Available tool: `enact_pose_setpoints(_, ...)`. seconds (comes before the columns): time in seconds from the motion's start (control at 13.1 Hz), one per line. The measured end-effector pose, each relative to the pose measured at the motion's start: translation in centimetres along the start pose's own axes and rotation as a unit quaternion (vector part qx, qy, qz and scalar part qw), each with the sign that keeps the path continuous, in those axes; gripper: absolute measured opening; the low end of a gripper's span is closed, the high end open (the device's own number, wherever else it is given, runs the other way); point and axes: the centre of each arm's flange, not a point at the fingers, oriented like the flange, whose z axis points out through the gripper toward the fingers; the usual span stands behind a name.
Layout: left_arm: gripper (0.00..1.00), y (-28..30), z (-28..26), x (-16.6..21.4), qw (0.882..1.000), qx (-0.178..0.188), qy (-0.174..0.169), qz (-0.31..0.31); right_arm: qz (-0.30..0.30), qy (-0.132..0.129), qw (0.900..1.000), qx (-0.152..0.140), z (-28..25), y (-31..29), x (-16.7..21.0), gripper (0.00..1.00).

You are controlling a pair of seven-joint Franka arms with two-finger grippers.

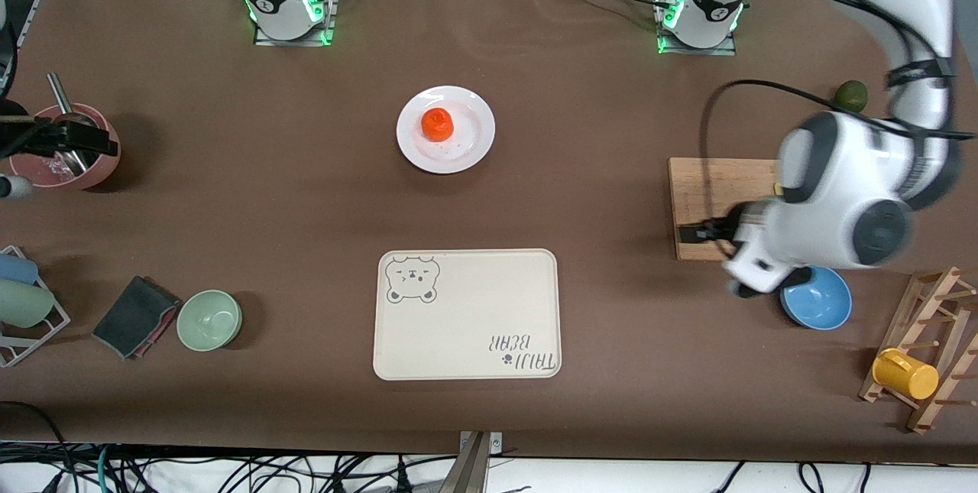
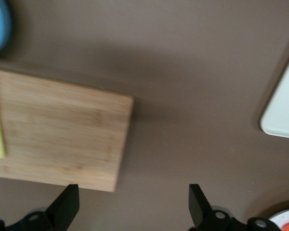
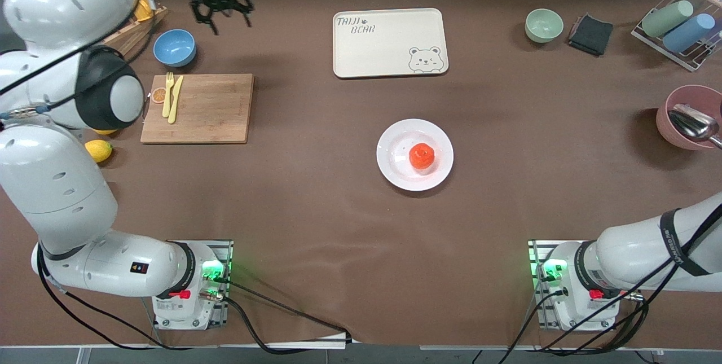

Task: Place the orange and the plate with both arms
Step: 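Open the left gripper and draw it back toward the cutting board, then reach the right gripper toward the plate rim while the left gripper retreats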

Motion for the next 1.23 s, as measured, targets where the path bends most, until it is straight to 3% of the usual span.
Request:
enact_pose_setpoints(0.31, 1.00, -10.2, -2.8, 2.2, 0.999, 0.019, 0.027, -0.005, -0.028, -0.020, 0.999, 0.035, 4.2, -3.6, 3.1, 1.00)
enact_pose_setpoints(0.54, 1.00, -13.5, -9.2, 1.1, 0.995, 0.002, 0.094, -0.015, -0.022, -0.007, 0.998, 0.063, 8.6, -6.3, 5.2, 1.00)
enact_pose_setpoints(0.69, 1.00, -10.9, -13.8, -2.3, 0.988, 0.001, 0.154, 0.009, -0.003, 0.002, 0.997, 0.083, 13.1, -9.4, 5.5, 1.00)
enact_pose_setpoints(0.77, 1.00, -8.7, -14.9, -4.8, 0.985, 0.008, 0.168, 0.027, 0.006, 0.006, 0.995, 0.099, 15.3, -11.1, 5.1, 1.00)
enact_pose_setpoints(0.92, 1.00, -5.6, -15.0, -9.1, 0.982, 0.029, 0.178, 0.057, 0.026, 0.015, 0.989, 0.145, 19.3, -13.7, 3.7, 1.00)
enact_pose_setpoints(1.23, 1.00, -5.7, -17.4, -14.1, 0.978, 0.029, 0.197, 0.067, 0.049, 0.053, 0.977, 0.201, 26.3, -19.2, 0.5, 1.00)
